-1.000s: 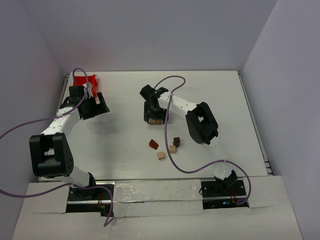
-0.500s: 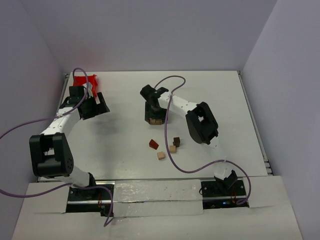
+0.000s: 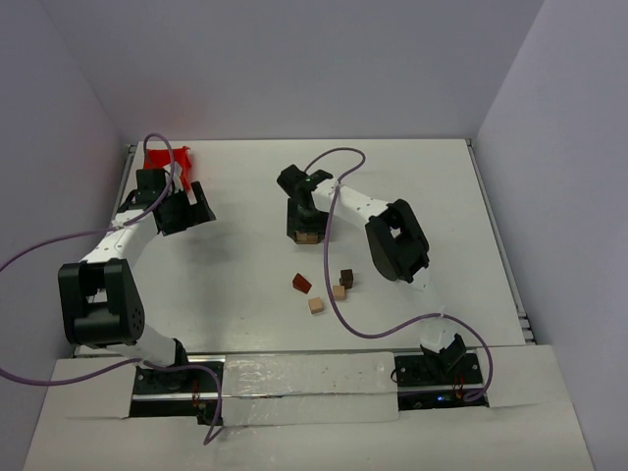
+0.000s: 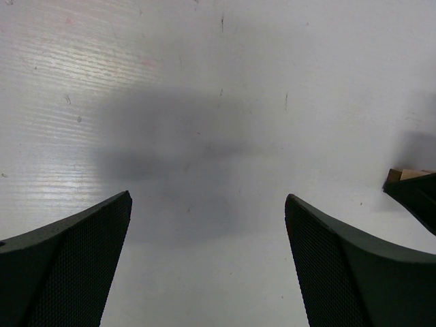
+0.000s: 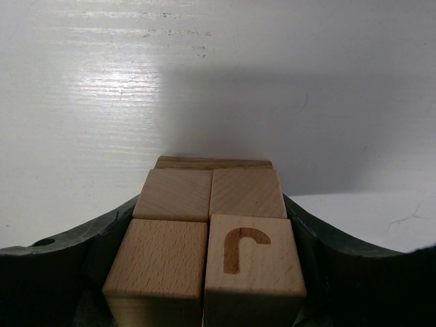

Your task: Build the wood block tower

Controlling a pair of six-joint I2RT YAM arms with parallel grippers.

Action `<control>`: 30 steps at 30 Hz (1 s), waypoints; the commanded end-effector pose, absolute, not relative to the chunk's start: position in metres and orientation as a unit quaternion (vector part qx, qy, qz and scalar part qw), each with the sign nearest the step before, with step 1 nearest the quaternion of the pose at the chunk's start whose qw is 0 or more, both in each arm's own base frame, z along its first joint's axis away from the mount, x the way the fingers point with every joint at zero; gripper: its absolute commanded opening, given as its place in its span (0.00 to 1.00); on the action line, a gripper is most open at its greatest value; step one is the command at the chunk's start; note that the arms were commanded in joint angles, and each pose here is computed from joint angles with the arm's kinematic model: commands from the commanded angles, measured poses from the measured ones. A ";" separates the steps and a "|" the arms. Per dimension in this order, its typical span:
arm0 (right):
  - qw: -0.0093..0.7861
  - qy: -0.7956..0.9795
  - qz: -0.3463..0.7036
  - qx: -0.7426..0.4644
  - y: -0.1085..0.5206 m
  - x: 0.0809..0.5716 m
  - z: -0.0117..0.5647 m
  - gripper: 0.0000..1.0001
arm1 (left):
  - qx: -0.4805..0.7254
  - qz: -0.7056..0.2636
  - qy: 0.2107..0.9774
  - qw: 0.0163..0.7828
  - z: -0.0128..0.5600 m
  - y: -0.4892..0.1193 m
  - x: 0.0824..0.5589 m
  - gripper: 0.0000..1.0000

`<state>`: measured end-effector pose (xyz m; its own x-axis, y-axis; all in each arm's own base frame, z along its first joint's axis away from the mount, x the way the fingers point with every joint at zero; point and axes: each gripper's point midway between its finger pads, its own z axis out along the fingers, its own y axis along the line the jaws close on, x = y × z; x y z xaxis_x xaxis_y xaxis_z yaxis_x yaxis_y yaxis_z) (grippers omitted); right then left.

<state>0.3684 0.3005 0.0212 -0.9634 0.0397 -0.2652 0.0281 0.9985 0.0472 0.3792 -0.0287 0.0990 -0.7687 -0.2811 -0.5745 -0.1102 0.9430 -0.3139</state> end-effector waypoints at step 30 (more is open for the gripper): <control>0.145 0.989 0.003 -0.020 0.281 0.390 0.015 0.70 | -0.099 -0.143 0.922 0.347 0.115 -0.029 0.398 0.99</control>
